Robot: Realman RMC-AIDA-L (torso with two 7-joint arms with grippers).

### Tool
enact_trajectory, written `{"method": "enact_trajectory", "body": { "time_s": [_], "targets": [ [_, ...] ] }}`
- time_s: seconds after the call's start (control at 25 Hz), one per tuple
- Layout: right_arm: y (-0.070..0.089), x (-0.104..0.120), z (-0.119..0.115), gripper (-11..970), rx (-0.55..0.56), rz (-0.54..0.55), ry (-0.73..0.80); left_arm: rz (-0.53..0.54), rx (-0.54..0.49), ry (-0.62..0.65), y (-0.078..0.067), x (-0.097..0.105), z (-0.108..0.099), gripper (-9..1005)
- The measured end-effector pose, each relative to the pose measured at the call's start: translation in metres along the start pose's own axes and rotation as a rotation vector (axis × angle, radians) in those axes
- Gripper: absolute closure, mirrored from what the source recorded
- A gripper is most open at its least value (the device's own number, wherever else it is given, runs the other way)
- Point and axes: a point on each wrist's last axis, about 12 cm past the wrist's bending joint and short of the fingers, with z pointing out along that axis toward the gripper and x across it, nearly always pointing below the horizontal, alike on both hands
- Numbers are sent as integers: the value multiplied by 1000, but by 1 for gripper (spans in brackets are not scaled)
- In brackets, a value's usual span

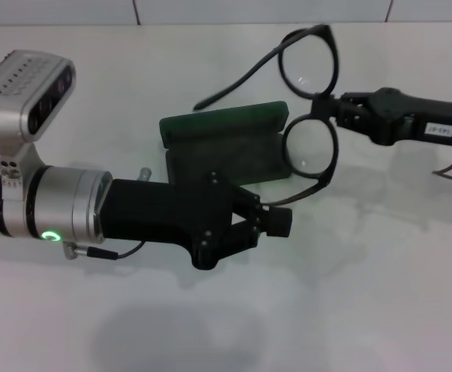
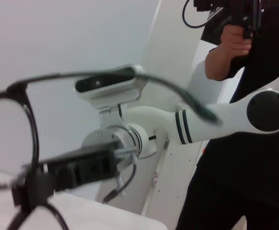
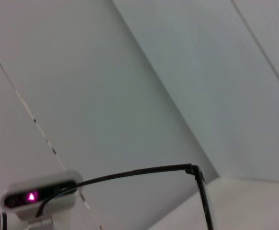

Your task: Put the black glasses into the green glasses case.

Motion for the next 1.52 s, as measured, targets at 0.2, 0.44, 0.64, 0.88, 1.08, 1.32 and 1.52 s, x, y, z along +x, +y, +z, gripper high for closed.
{"method": "enact_trajectory", "body": {
  "time_s": [0.2, 0.44, 0.64, 0.88, 1.08, 1.32, 1.52],
  "targets": [
    [1, 4, 9, 893, -14, -8, 53, 6, -7, -23, 2, -4, 0, 996],
    [7, 7, 19, 893, -71, -29, 123, 18, -2, -34, 5, -11, 3, 995],
    [12, 8, 24, 892, -122, -46, 152, 17, 9, -32, 8, -17, 8, 994],
    [16, 7, 26, 892, -158, -55, 160, 17, 11, -32, 10, -19, 10, 993],
    [19, 6, 28, 892, -187, -64, 169, 10, 6, -32, 10, -19, 10, 992],
    [22, 5, 31, 892, -217, -70, 183, 5, -1, -29, 12, -20, 10, 991],
    [23, 5, 31, 892, -225, -70, 185, 6, -1, -28, 12, -20, 10, 990]
  ]
}}
